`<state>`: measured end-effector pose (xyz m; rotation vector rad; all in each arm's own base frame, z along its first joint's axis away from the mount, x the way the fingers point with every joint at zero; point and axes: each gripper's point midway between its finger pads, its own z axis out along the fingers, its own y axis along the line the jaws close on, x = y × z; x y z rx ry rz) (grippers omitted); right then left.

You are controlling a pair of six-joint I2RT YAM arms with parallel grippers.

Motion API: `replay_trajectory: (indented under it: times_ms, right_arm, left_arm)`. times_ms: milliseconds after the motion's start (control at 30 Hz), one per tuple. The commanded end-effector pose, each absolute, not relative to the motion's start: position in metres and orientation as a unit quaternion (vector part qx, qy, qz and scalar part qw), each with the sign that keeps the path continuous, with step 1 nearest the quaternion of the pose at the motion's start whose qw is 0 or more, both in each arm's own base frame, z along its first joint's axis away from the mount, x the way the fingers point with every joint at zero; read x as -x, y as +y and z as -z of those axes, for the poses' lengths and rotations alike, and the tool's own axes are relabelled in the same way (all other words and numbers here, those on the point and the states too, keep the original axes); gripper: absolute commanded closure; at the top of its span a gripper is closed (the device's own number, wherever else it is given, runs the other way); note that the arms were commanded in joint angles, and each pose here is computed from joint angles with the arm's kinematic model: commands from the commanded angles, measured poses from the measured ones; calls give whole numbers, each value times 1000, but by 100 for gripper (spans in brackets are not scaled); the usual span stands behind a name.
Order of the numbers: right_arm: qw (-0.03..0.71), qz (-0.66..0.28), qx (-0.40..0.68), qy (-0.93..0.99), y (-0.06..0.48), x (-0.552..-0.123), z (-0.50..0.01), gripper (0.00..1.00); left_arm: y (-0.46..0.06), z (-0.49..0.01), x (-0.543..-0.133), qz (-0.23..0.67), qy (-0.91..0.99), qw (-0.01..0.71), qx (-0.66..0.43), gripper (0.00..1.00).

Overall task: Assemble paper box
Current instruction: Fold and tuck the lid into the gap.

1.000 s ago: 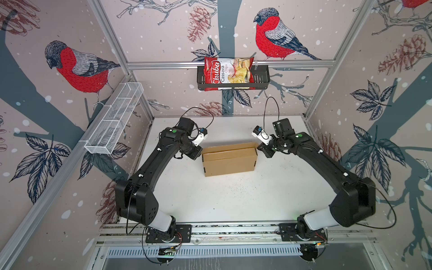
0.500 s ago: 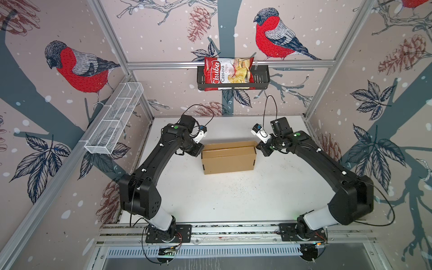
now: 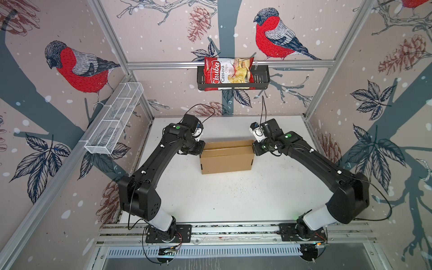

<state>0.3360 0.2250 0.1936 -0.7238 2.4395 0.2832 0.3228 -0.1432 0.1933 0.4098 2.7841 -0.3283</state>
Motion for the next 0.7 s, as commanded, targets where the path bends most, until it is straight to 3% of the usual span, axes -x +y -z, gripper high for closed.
replay_trajectory:
  times_ms: [0, 667]
  right_arm:
    - [297, -112, 219, 923, 229, -340, -202, 95]
    - [315, -98, 97, 939, 236, -341, -202, 94]
  left_arm:
    - [-155, -196, -328, 139, 969, 168, -117, 99]
    - [-151, -191, -334, 97, 977, 189, -20, 98]
